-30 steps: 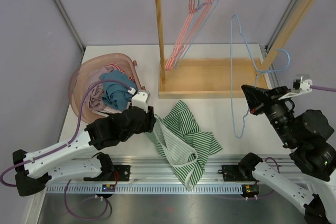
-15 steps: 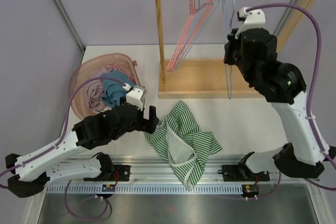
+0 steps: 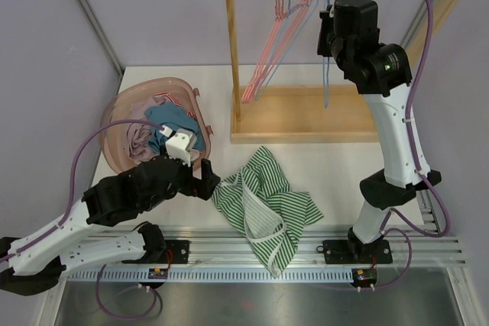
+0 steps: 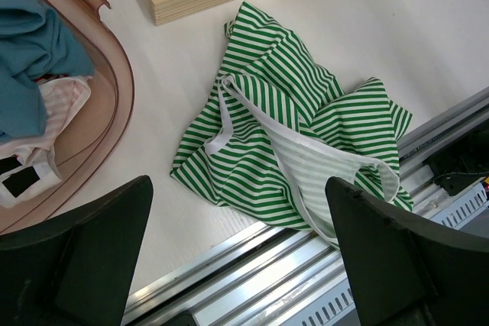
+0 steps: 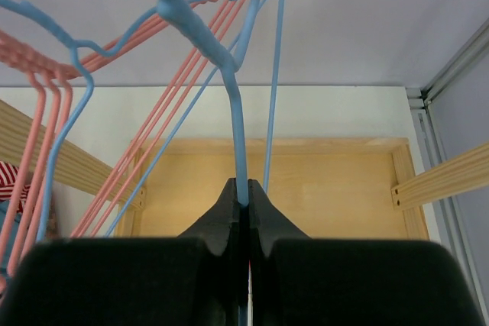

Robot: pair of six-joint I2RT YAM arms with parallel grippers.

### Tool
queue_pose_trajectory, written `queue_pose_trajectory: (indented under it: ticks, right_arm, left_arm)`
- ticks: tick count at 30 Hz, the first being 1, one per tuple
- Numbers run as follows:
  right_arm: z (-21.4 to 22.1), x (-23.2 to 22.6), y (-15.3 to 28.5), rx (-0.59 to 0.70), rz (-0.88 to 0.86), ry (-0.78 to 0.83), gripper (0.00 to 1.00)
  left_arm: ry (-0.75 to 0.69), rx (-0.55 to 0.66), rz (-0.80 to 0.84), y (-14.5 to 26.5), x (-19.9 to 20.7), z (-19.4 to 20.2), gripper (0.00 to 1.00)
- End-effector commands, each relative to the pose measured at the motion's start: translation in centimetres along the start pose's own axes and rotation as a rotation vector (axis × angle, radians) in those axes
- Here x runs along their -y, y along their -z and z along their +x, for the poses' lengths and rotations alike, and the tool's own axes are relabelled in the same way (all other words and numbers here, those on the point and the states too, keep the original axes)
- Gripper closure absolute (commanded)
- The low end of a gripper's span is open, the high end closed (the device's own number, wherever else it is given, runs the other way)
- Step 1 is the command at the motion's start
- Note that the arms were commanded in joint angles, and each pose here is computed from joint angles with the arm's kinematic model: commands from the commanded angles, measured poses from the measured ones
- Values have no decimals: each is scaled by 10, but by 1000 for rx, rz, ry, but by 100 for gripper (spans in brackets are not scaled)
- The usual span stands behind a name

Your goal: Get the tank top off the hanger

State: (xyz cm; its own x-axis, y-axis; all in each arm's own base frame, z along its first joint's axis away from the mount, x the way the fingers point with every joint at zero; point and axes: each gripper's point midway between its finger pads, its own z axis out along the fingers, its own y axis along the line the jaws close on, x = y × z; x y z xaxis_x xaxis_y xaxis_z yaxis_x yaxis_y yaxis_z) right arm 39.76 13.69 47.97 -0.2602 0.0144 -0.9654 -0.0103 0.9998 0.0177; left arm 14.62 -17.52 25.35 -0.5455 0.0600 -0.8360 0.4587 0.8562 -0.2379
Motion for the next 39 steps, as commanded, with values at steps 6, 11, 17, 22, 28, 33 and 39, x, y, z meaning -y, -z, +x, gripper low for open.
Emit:
queue_pose_trajectory:
  ticks: [6,11,17,22,28,33,39]
  right_arm:
    - [8,-28,-41,-35,-90,-41,100]
    - [22,-39,-45,-68,-134,-64,100]
    - [33,-61,-43,-101,-215,-54,100]
    - [38,-63,-41,-122,-219,-23,100]
    - [39,-47,-25,-102,-186,-1,71]
    - [30,-29,4,-70,-172,-6,46]
    - [34,-11,55,-64,-219,-25,1]
  left_arm:
    - [-11,19,0,2,-5,2,1]
    - [-6,13,-5,-2,-5,5,1]
    - [19,22,14,-14,6,3,1]
    - [23,-1,24,-33,16,9,1]
    - [15,-33,47,-53,28,22,1]
    - [-5,-43,88,-67,43,30,1]
    - [-33,-85,114,-85,67,49,1]
